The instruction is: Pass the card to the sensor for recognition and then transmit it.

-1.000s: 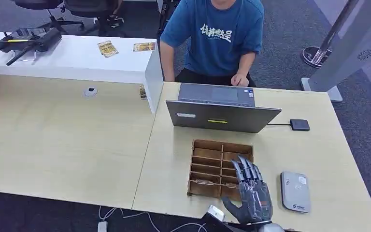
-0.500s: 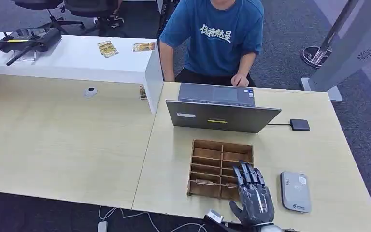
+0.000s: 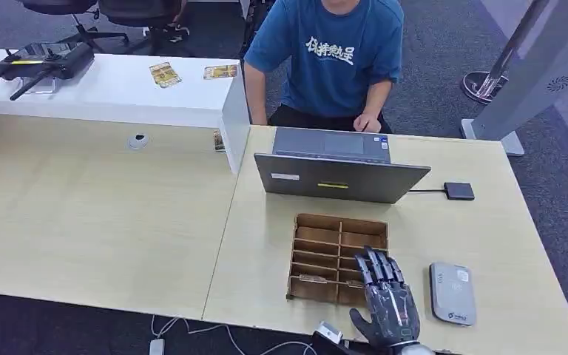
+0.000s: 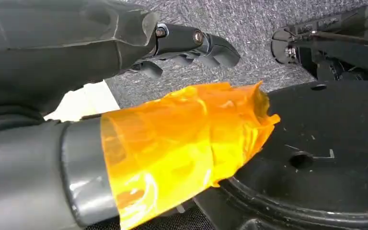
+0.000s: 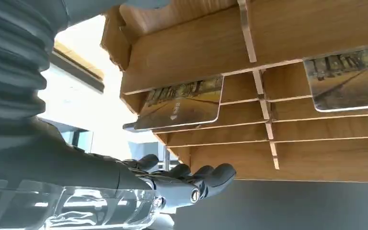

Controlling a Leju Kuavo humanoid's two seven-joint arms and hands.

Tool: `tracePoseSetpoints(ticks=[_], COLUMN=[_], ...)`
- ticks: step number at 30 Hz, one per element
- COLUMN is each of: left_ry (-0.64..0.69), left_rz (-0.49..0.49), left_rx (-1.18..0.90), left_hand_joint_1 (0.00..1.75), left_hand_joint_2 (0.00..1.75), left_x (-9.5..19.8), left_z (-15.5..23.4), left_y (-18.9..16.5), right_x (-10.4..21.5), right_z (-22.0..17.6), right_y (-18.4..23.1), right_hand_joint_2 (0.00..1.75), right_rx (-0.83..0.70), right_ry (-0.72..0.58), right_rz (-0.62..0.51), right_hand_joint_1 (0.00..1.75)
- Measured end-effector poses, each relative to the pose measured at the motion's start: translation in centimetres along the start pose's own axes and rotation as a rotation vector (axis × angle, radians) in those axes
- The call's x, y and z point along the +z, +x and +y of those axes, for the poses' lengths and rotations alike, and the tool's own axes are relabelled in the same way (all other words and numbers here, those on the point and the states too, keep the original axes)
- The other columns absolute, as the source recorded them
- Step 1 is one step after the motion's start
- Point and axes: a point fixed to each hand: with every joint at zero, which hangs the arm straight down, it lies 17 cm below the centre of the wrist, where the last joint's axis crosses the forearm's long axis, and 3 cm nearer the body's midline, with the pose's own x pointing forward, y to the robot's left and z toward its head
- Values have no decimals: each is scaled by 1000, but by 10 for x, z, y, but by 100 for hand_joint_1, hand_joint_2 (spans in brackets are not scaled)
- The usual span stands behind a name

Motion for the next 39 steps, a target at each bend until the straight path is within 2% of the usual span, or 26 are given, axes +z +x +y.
tracePoseSetpoints(ticks=[15,39], left_ry=[0,-2], left_rz=[-1,-1], left_rx=[10,11], left_hand_joint_1=[0,0], left_hand_joint_2=[0,0], left_x=[-1,-1], left_z=[-3,-5], left_y=[0,-1], right_x=[0,0], right_z=[-19,-21], right_y=[12,13], right_hand_joint_2=[175,175], right_rx=[-28,-27], right_ry=[-48,-52], right_rz=[-26,-29], right_hand_joint_1=[0,0])
